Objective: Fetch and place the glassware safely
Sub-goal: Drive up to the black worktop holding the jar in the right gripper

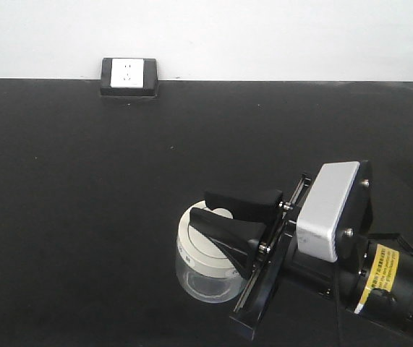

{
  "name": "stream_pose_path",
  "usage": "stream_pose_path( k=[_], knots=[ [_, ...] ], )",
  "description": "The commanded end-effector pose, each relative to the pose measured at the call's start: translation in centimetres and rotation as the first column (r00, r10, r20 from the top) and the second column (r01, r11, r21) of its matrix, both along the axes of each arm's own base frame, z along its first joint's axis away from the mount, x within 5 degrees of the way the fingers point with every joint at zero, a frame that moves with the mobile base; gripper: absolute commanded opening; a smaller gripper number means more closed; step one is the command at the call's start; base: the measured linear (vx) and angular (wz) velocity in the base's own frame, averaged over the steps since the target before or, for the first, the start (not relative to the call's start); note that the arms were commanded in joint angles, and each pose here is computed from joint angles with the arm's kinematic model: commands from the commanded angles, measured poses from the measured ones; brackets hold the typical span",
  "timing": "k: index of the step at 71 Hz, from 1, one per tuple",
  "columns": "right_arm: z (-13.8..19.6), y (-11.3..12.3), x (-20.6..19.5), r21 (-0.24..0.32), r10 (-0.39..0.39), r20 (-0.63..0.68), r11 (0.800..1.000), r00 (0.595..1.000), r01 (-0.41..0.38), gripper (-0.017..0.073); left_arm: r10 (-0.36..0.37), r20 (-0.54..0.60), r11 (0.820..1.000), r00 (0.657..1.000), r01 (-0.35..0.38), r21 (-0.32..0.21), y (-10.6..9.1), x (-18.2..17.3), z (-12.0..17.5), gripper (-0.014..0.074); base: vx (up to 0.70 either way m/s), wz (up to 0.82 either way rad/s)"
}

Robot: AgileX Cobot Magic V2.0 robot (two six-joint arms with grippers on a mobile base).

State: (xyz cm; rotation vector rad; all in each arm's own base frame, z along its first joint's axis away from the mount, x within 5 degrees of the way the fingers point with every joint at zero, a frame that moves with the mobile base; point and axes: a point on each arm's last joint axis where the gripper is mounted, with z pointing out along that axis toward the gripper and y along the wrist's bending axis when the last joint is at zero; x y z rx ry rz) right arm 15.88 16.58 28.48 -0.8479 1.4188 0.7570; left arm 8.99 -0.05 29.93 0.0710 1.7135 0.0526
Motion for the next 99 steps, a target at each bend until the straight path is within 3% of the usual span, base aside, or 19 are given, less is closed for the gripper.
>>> stream_pose_path(
  k=[1, 99],
  knots=[
    [2.34, 0.08, -0.38, 0.111, 0.031, 0.076, 0.993, 0.997, -0.04, -0.0003, -0.005, 0.086, 1.0, 0.996, 0.006, -0.012, -0.06, 0.11, 1.37, -0.0007, 0.02, -0.01],
    [2.18, 0.16, -0.29, 0.104, 0.033, 0.072, 0.994, 0.997, -0.04, -0.0003, -0.005, 0.082, 1.0, 0.997, 0.006, -0.012, -0.06, 0.15, 1.34, -0.0007, 0.01, 0.0]
  ],
)
